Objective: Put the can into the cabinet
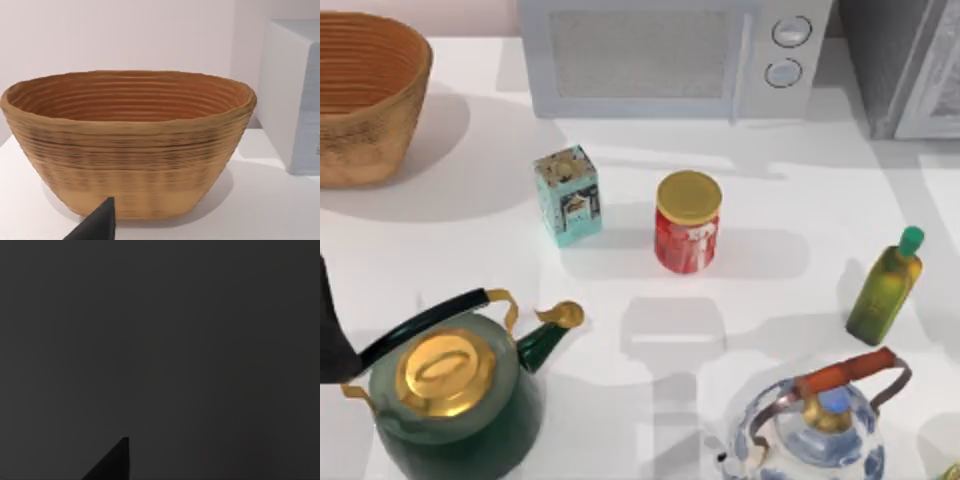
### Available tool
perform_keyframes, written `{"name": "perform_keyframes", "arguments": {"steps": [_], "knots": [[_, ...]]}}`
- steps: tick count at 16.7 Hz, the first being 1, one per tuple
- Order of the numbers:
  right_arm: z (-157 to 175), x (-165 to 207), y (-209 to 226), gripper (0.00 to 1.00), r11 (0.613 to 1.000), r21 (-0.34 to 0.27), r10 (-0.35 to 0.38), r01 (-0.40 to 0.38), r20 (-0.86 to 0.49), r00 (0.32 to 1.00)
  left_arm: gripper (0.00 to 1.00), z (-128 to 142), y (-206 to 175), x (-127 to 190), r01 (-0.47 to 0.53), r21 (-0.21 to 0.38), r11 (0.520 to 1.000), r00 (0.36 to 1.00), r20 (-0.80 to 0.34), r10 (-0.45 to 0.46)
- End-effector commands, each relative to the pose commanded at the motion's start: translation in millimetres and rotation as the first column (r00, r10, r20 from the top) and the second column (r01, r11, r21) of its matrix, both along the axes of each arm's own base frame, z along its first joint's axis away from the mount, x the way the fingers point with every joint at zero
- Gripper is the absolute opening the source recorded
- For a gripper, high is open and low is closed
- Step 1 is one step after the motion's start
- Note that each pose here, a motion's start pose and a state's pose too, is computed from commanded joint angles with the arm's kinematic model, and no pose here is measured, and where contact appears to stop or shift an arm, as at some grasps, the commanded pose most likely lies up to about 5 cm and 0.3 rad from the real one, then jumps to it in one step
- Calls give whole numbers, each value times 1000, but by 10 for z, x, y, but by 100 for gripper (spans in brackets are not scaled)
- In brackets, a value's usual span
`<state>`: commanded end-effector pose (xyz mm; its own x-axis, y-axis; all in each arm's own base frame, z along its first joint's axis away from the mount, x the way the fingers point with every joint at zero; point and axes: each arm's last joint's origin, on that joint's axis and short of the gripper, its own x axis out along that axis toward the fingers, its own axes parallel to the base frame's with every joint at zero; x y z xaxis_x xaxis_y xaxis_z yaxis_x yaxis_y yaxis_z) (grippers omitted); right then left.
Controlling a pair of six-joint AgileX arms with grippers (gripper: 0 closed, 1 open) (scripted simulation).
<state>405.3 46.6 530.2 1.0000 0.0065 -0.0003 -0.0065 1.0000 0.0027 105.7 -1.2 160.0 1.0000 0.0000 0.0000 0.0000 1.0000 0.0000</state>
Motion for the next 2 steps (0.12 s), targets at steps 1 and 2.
{"name": "perform_keyframes", "arguments": {"steps": [1, 2], "knots": [[0, 0, 0, 100, 1000, 0, 0, 0, 0, 1000, 100, 0, 0, 0, 0, 0, 1000, 1000, 0, 0], [0, 0, 0, 100, 1000, 0, 0, 0, 0, 1000, 100, 0, 0, 0, 0, 0, 1000, 1000, 0, 0]]}}
